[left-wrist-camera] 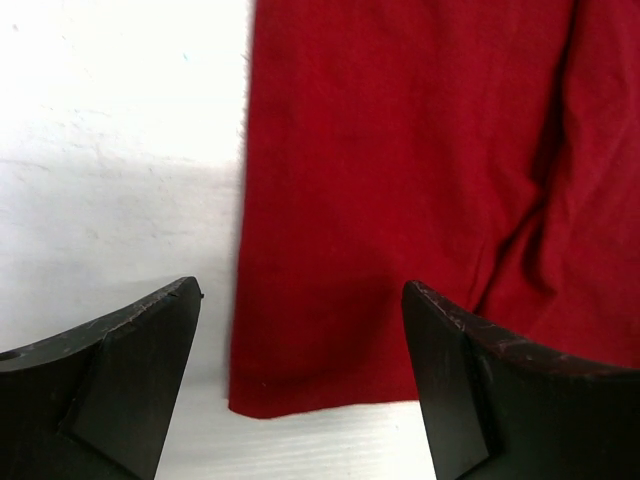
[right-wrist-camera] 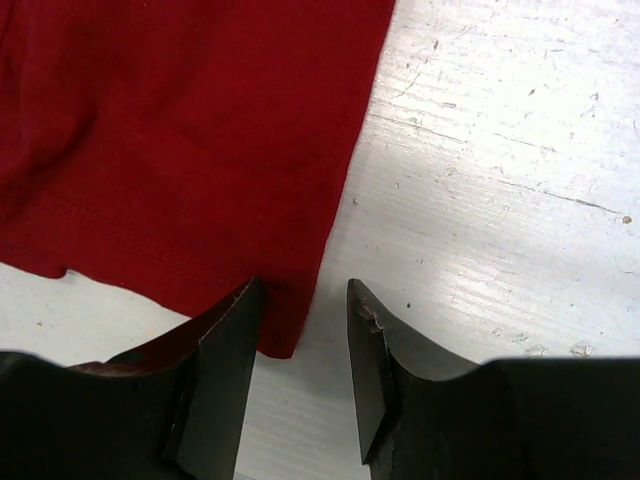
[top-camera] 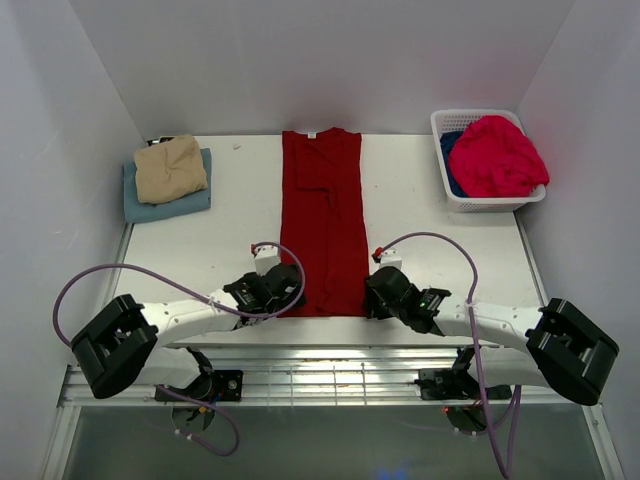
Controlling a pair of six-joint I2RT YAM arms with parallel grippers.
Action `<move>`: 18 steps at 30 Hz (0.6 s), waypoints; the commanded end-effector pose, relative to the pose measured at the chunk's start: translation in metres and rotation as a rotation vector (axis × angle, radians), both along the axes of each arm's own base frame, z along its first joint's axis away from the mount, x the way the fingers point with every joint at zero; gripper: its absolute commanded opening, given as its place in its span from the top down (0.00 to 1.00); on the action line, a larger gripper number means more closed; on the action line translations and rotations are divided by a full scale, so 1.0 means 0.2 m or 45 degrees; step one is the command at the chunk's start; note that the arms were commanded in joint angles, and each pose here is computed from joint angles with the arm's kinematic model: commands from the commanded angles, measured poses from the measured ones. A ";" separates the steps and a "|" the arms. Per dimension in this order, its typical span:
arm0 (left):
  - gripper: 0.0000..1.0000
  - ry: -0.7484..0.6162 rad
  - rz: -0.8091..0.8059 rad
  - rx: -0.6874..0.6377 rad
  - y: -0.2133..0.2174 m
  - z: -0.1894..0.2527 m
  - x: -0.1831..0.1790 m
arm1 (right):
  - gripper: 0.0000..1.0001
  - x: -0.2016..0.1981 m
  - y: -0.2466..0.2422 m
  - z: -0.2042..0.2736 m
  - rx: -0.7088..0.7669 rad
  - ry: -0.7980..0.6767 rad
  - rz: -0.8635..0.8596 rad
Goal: Fold and stack the t-shirts
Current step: Grab the bottom of the folded rectangular tshirt with both arms
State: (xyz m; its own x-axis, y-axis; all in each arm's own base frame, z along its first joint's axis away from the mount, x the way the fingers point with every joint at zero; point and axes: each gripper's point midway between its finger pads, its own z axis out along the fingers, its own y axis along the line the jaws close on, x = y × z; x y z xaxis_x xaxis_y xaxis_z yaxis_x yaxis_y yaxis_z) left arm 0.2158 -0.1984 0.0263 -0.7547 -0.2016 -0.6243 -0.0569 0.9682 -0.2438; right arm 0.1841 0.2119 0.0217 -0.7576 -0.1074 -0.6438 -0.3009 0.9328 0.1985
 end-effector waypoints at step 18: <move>0.12 0.332 0.043 0.242 0.12 -0.24 -0.49 | 0.55 -0.03 0.04 -0.02 0.024 0.000 -0.012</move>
State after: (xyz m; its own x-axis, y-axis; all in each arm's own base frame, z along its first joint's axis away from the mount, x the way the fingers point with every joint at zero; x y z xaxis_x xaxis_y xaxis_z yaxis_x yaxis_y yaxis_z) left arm 0.1737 -0.2260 0.0240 -0.7711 -0.2089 -0.6015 -0.0630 0.9651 -0.2543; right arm 0.1802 0.2212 0.0223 -0.7531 -0.0966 -0.6507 -0.3096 0.9248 0.2210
